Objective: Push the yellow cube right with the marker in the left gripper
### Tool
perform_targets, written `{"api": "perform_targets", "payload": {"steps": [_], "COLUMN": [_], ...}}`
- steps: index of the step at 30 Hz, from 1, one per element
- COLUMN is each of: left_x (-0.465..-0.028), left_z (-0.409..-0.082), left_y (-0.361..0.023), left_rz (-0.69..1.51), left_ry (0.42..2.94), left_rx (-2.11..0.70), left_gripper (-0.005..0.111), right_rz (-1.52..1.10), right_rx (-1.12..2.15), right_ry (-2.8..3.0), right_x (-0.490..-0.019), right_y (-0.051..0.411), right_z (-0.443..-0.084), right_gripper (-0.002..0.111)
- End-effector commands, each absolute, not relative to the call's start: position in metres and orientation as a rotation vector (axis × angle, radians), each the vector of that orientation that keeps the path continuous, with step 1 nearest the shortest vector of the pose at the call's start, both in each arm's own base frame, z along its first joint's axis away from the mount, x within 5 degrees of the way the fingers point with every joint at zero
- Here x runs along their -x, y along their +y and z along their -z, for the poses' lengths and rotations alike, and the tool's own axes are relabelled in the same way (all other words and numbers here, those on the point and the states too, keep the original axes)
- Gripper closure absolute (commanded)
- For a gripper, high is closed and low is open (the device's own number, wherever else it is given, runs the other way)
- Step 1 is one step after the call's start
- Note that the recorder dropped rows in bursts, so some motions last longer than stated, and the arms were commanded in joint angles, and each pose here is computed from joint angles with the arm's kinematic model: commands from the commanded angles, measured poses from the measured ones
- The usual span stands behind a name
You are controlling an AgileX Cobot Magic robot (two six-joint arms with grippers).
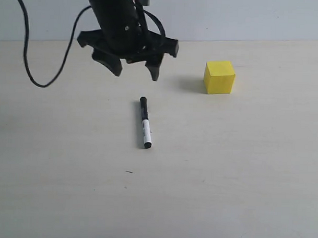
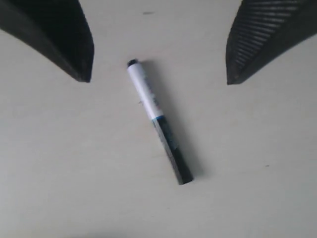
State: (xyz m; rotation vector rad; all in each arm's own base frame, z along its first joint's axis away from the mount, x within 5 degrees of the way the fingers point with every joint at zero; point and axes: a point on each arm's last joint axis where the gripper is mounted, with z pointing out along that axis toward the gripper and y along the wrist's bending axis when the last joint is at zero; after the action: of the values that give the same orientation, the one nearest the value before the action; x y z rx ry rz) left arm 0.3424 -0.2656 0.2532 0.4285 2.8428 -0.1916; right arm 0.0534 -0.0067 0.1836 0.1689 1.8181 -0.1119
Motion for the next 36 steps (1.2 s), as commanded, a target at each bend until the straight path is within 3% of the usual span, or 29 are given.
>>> {"api": "perform_targets", "payload": {"steps": [1,5,10,19,29,32,36], "left_x": [-0.333,-0.315,-0.279,-0.207,-0.165,-0.154,-0.141], "left_z": [-0.286,-0.303,-0.298,-0.25,-0.241,-0.247,-0.261], "left_y": [-0.242,-0.22,-0.193,-0.149,-0.127,-0.12,-0.11], "left_rz": [-0.016,-0.102,-0.105,0.25,0.45,0.484,0.515], "left_ry": [2.79,2.743,2.725,2.378,2.07,1.998,1.905], "left_rx": [-0.534,-0.547,-0.587,-0.559,-0.572,-0.558,-0.534], "left_gripper": [0.036,0.036,0.036,0.036,0.036,0.045,0.073], "right_rz": [0.115,0.115,0.115,0.115,0.115,0.115,0.115], "right_rx": [-0.167,-0.167,-0.167,-0.167,-0.167,-0.167,-0.167], "right_ry": [1.805,1.807,1.807,1.807,1.807,1.807,1.807], "right_x": [-0.054,-0.054,-0.054,-0.054,-0.054,-0.054,-0.054], "right_y": [-0.007,-0.007,-0.007,-0.007,-0.007,-0.007,-0.007], "right_z": [-0.184,-0.183,-0.183,-0.183,-0.183,-0.183,-0.183], "right_gripper": [0.108,0.108,0.108,0.108,0.108,0.108,0.108]}}
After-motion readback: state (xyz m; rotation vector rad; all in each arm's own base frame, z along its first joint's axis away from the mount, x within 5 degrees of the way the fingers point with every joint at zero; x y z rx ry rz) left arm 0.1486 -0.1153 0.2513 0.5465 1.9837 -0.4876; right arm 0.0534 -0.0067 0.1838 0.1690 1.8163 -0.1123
